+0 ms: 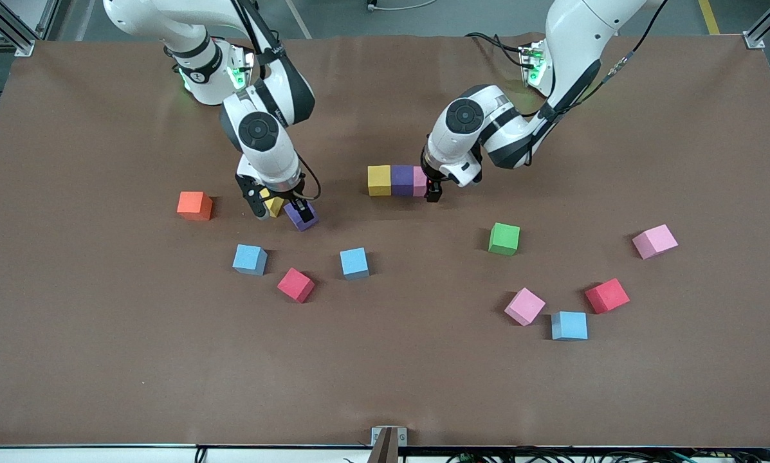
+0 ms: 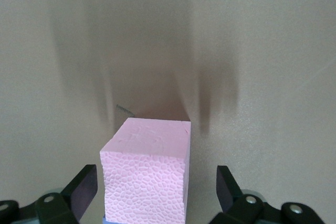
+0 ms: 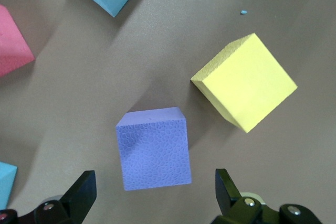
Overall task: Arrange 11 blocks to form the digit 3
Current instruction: 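Grasp the second purple cube with the right gripper while the left gripper withdraws, then carry the purple cube below yellow while the left gripper grasps the green cube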
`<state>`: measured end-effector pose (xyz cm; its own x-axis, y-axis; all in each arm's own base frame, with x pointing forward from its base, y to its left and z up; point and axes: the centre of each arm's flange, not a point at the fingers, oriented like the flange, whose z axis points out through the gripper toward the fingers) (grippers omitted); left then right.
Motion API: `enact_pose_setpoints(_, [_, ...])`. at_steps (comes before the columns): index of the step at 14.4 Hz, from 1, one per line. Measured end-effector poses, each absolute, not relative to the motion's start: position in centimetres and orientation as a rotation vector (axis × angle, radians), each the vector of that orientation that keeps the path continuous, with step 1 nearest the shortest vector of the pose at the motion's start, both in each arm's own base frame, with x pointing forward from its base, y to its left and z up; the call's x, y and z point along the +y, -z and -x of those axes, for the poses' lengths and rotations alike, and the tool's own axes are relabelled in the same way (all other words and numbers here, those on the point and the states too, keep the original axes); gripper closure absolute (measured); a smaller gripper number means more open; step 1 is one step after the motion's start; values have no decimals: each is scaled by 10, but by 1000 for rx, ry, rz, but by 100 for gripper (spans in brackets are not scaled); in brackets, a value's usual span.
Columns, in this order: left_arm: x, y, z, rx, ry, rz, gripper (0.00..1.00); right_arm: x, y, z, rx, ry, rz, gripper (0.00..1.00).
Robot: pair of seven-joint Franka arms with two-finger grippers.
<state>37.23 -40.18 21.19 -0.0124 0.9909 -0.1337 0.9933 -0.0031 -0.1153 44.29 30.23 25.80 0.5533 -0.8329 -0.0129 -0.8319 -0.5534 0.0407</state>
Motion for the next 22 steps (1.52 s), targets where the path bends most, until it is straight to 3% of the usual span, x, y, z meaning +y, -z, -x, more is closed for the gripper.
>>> enact_pose_setpoints(12, [-411,-245,-384,2154,213,-2177,0,290,-226,-449,-1331,-40,-2851,0])
enact_pose_setpoints(22, [-367,-304,-490,2053,104,-2168,0,293,-206,-446,-1316,-43,-2842,7])
